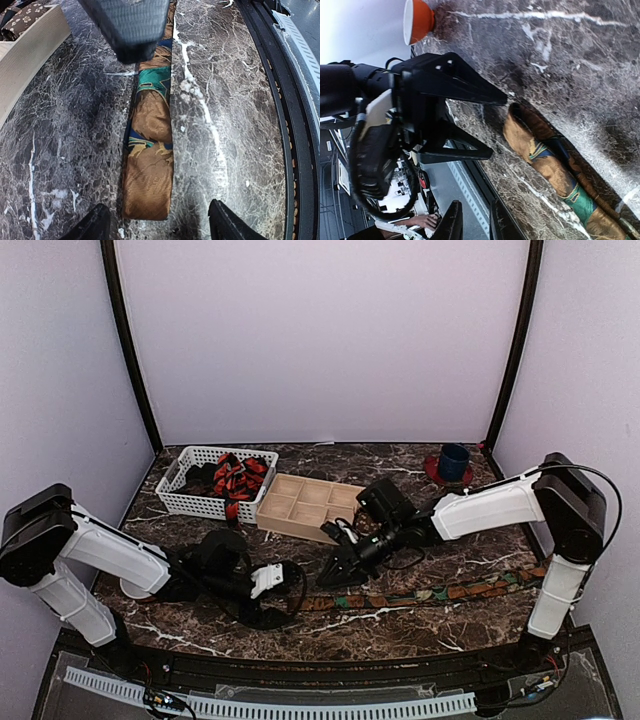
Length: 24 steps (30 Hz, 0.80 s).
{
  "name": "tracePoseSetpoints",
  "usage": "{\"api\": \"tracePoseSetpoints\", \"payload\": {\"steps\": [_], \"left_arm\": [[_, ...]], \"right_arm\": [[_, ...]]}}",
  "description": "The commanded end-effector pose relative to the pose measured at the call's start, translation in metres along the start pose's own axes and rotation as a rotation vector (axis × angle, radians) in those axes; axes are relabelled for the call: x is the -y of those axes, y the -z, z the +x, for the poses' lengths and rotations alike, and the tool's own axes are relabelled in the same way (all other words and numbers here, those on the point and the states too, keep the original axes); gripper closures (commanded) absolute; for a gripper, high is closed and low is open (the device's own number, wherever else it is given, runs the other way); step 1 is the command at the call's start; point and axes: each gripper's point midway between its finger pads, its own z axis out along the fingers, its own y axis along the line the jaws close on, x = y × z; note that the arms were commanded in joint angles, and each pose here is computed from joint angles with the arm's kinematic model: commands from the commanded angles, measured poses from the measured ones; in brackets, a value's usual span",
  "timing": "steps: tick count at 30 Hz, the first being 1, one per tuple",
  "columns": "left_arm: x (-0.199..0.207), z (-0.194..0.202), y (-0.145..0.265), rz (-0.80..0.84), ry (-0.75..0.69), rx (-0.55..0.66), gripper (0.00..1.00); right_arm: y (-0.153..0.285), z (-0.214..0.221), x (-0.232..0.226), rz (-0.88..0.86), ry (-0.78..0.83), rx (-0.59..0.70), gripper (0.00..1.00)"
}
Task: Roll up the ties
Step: Pick up the tie from the center of the board.
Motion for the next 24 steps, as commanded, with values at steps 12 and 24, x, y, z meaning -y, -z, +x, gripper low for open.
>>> {"api": "tracePoseSetpoints", "payload": {"steps": [12,24], "left_arm": [[-0.006,0.006,-0.007,-0.010,-0.059,-0.013,0.33],[-0.006,0.007,-0.014,0.007,-0.087,-0.021,0.37]], "right_arm": [[-0.029,0.015,0.049,0.146,-0.054,-0.095,0.88],[-0.014,0.007,0.051,0.188,-0.063,-0.041,0.91]]}}
